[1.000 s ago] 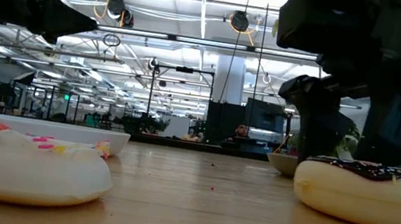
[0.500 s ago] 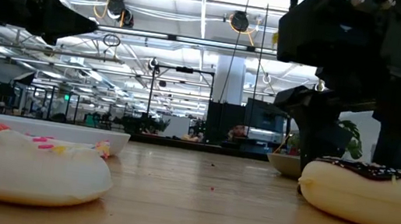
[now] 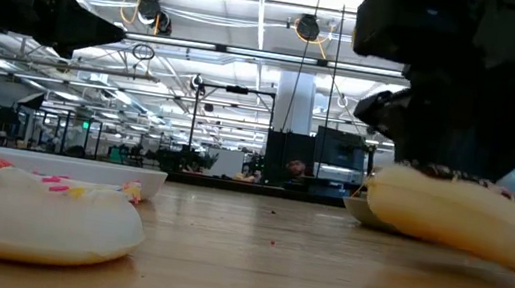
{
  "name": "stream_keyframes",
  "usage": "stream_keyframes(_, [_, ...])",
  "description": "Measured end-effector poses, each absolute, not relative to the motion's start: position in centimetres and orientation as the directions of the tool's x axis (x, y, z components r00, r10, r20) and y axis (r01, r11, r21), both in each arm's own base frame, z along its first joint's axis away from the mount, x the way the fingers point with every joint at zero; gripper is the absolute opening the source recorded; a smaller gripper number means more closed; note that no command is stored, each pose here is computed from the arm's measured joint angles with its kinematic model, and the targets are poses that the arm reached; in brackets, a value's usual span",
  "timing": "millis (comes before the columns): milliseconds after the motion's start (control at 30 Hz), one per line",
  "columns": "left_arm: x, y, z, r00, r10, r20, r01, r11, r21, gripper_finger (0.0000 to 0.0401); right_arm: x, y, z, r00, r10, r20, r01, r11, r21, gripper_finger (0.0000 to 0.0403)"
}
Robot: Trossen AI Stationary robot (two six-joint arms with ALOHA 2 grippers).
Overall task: Pick & Place donuts
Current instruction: Put the large black donut on the gray plate
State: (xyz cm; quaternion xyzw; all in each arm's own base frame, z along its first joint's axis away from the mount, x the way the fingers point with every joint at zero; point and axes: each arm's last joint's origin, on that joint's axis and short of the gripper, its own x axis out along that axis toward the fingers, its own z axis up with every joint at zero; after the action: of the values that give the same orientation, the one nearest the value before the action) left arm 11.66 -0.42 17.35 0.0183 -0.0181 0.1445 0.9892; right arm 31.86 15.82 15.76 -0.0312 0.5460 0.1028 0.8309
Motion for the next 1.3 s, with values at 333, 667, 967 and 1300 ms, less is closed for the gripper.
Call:
stream_keyframes(333, [11.7, -0.4, 17.4, 0.957, 0.286, 0.043, -0.287, 0.957, 0.032, 0.0026, 31.1, 15.5, 20.6, 0.418, 0.158, -0.895, -0.182, 0.979, 0.087, 0.0049])
stream_keyframes(667, [11.7, -0.4, 17.4, 0.954, 0.296, 0.042, -0.297, 0.954, 0.029, 0.0026, 30.5, 15.2, 28.4, 0.274, 0.108, -0.956, -0.133, 0.988, 0.074, 0.0050])
stream_keyframes(967, [11.6, -0.4, 17.4, 0.952, 0.302, 0.042, -0.303, 0.953, 0.027, 0.0026, 30.3, 13.6, 31.6, 0.243, 0.079, -0.967, -0.073, 0.995, 0.063, 0.0050])
stream_keyframes(1300, [11.6, -0.4, 17.4, 0.952, 0.303, 0.042, -0.305, 0.951, 0.046, 0.0026, 30.5, 13.0, 31.6, 0.239, 0.070, -0.969, -0.097, 0.994, 0.048, 0.0050])
